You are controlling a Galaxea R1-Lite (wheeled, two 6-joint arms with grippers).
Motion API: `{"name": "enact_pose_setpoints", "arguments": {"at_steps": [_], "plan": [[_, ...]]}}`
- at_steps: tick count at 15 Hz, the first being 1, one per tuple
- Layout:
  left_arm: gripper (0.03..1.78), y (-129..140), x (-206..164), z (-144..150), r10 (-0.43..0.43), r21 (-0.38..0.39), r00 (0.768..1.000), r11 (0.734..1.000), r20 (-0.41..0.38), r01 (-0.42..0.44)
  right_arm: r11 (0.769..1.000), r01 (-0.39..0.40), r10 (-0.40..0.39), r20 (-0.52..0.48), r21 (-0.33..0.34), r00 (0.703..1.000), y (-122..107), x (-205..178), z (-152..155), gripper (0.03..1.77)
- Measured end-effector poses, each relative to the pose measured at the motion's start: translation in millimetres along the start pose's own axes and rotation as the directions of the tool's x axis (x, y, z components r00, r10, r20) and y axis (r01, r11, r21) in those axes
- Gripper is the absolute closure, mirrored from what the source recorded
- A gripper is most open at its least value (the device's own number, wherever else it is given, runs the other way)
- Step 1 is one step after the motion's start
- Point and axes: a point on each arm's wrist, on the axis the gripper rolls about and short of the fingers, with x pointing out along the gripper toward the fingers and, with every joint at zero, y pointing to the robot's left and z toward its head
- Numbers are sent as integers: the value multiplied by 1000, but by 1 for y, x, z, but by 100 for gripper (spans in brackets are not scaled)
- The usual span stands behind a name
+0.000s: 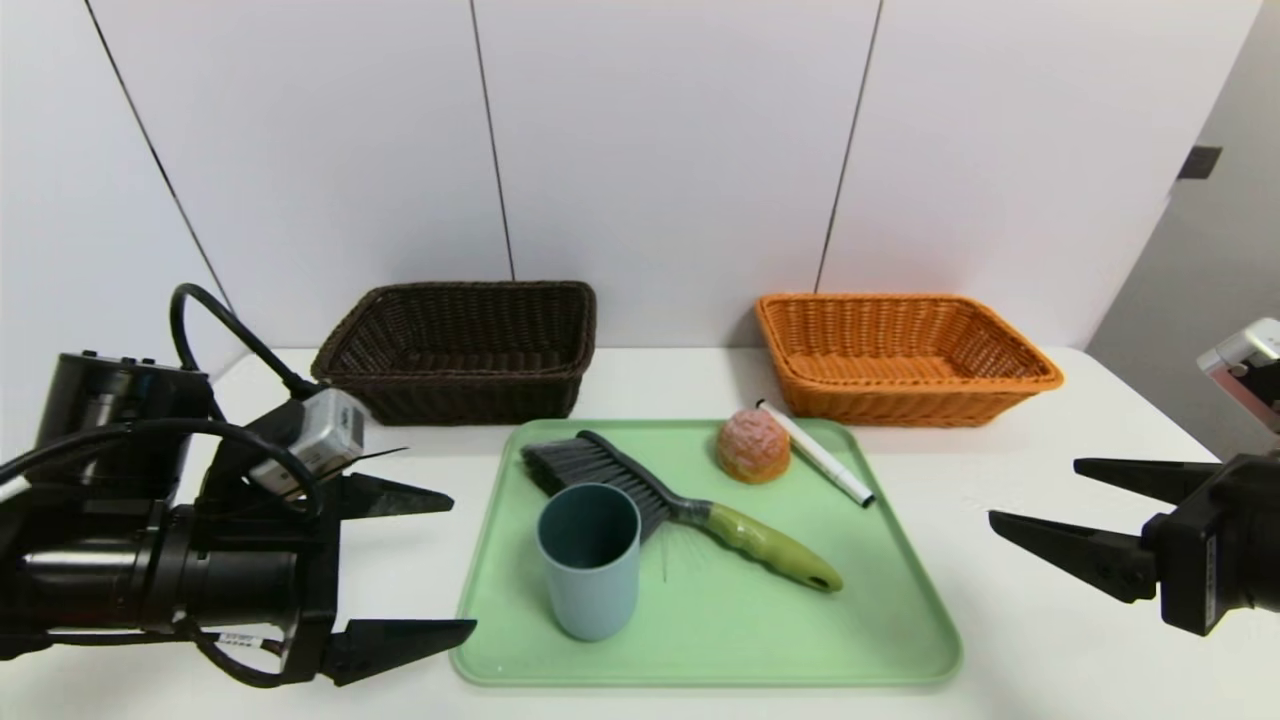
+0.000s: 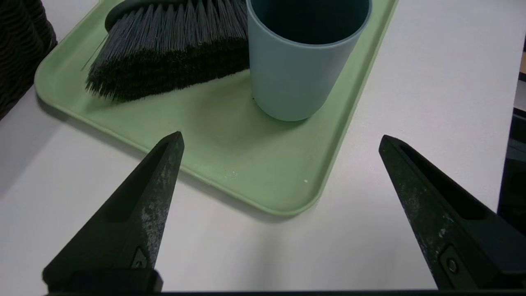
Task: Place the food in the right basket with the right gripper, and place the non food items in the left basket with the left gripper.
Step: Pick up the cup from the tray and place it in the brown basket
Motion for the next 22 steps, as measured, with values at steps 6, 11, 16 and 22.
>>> {"name": "enact_pose_setpoints", "arguments": {"at_steps": [6, 11, 16, 22], "plan": [[12, 8, 42, -9, -98, 30, 995, 995, 5, 98, 1000, 9, -9, 17, 0, 1000, -2, 0, 7, 10], [12, 19, 70, -15, -117, 39, 993, 993, 27, 116, 1000, 10, -10, 12, 3, 1000, -2, 1, 6, 10], [12, 18, 87, 0, -140, 3, 986, 990, 95, 140, 1000, 12, -12, -6, 9, 1000, -3, 4, 4, 10], [12, 10, 106, 7, -186, 22, 974, 983, 131, 185, 1000, 20, -19, -23, 21, 1000, -4, 6, 0, 10]]}}
